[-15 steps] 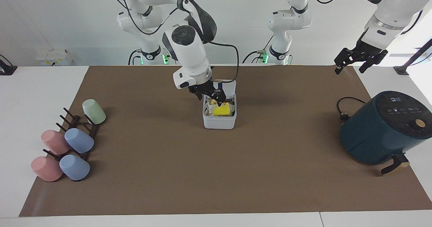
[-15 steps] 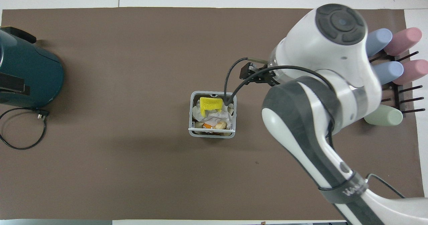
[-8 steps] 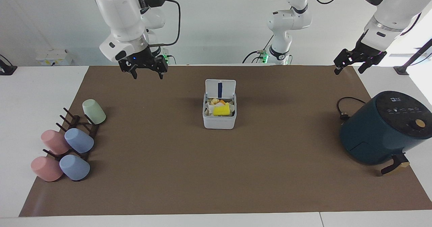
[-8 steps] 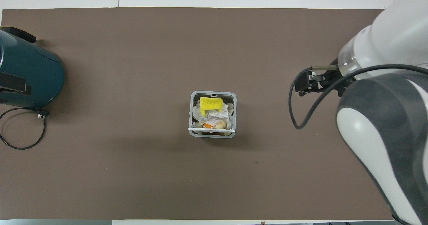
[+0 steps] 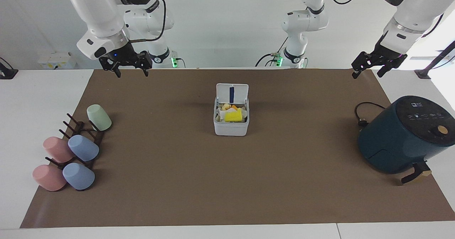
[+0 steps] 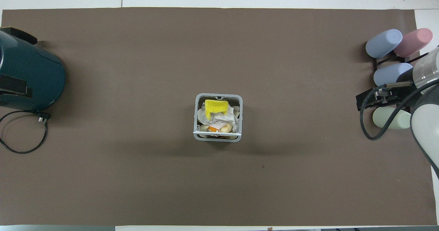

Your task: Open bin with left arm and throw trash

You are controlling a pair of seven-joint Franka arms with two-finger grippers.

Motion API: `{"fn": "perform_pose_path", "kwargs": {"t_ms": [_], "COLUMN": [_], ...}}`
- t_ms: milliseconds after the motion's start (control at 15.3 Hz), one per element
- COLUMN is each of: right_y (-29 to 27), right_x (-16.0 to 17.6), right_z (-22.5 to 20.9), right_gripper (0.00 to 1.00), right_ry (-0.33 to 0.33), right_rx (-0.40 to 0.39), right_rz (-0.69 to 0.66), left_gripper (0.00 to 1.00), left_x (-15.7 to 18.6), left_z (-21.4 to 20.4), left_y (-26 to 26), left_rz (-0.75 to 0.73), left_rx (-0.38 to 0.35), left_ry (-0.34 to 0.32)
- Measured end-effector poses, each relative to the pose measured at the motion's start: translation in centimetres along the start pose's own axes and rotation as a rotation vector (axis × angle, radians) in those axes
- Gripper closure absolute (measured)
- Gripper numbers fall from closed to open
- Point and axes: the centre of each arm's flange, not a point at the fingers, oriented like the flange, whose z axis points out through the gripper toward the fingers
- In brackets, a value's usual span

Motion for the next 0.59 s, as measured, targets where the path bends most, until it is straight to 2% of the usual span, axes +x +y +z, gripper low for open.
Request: {"fn": "perform_pose_path", "kwargs": {"t_ms": [196, 587], "right_y": [0.73, 1.18], "right_x": [0.29, 0.30], "right_z": [0.31, 0.34], "right_gripper": [0.00, 0.00], "right_ry": [-0.003, -0.003], "right_rx": [-0.028, -0.026], "right_rz": [-0.033, -0.026], "left_gripper": [0.00, 0.00], "left_x": [0.00, 0.00], "left_z": [0.02, 0.03], "left_y": [0.01, 0.07], "left_rz": [0.000, 0.001], "left_rx": [0.000, 0.000], "left_ry": [-0.001, -0.001]}}
